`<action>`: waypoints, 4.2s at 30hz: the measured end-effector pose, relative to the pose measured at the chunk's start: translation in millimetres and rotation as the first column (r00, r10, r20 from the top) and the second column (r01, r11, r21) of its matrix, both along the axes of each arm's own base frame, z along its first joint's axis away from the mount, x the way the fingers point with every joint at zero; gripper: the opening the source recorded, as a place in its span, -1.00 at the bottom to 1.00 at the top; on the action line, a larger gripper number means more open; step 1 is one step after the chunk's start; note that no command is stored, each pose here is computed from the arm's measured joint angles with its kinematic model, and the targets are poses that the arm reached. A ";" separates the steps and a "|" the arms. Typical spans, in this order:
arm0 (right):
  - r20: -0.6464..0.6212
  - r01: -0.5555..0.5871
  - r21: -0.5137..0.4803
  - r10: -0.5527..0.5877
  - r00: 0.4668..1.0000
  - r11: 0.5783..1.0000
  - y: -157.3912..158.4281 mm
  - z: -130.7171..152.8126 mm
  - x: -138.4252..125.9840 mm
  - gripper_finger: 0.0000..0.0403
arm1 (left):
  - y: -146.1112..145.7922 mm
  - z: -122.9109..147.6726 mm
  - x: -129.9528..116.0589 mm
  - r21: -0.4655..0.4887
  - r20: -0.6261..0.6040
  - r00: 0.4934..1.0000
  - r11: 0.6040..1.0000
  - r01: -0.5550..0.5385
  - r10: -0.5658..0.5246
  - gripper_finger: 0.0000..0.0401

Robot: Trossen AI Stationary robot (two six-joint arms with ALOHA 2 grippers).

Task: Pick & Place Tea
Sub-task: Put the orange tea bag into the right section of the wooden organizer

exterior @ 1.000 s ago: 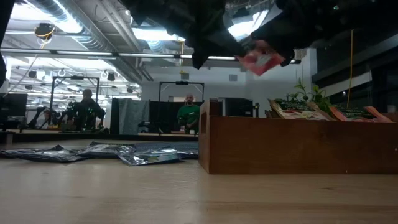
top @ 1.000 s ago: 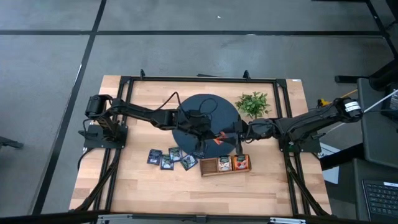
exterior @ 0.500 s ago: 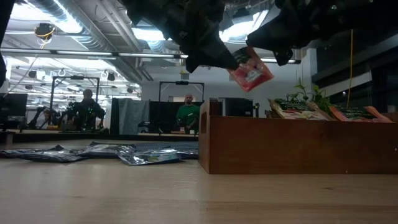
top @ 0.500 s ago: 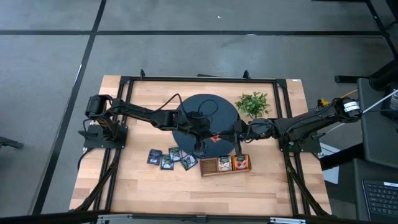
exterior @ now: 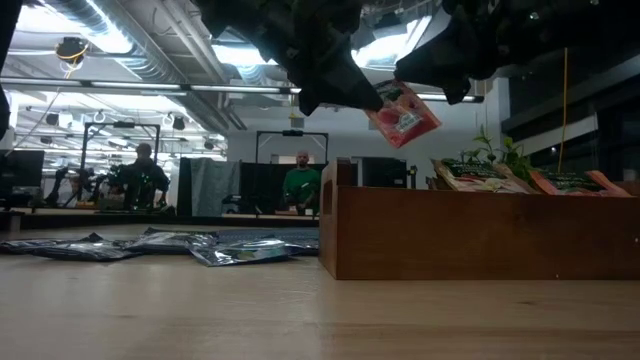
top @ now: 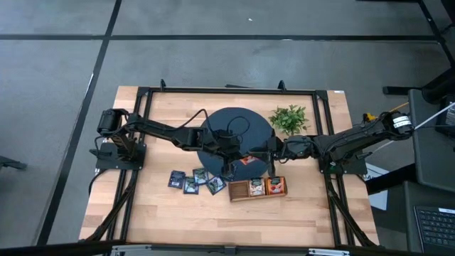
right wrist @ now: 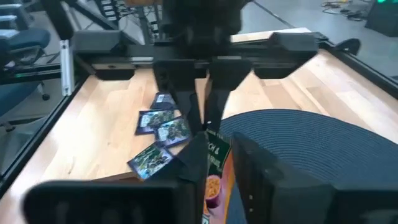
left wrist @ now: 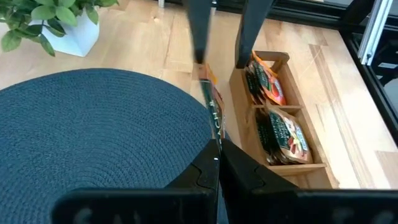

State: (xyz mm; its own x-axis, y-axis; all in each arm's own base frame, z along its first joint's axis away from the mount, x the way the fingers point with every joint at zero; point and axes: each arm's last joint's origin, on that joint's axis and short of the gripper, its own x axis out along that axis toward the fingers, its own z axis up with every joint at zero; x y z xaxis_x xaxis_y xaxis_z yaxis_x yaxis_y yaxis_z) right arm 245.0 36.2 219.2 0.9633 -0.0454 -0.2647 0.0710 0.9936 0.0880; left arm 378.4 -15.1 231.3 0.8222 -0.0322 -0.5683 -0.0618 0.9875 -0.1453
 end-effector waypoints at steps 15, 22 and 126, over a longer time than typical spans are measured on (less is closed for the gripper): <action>-0.027 0.048 0.017 -0.048 0.998 0.999 -4.3 -2.7 -0.4 -0.17 | 0.2 0.6 0.4 0.009 0.008 1.000 1.000 -0.002 0.002 -0.99; -0.028 0.027 0.023 -0.027 0.999 0.999 -3.7 -2.8 -0.3 -0.23 | 1.1 3.1 2.0 0.028 0.041 0.999 0.999 -0.031 0.030 -0.99; -0.500 -0.235 0.030 0.218 0.838 0.972 31.1 5.0 -52.6 -0.32 | 0.4 -2.2 -1.6 -0.052 -0.030 0.998 0.997 -0.052 0.050 -0.81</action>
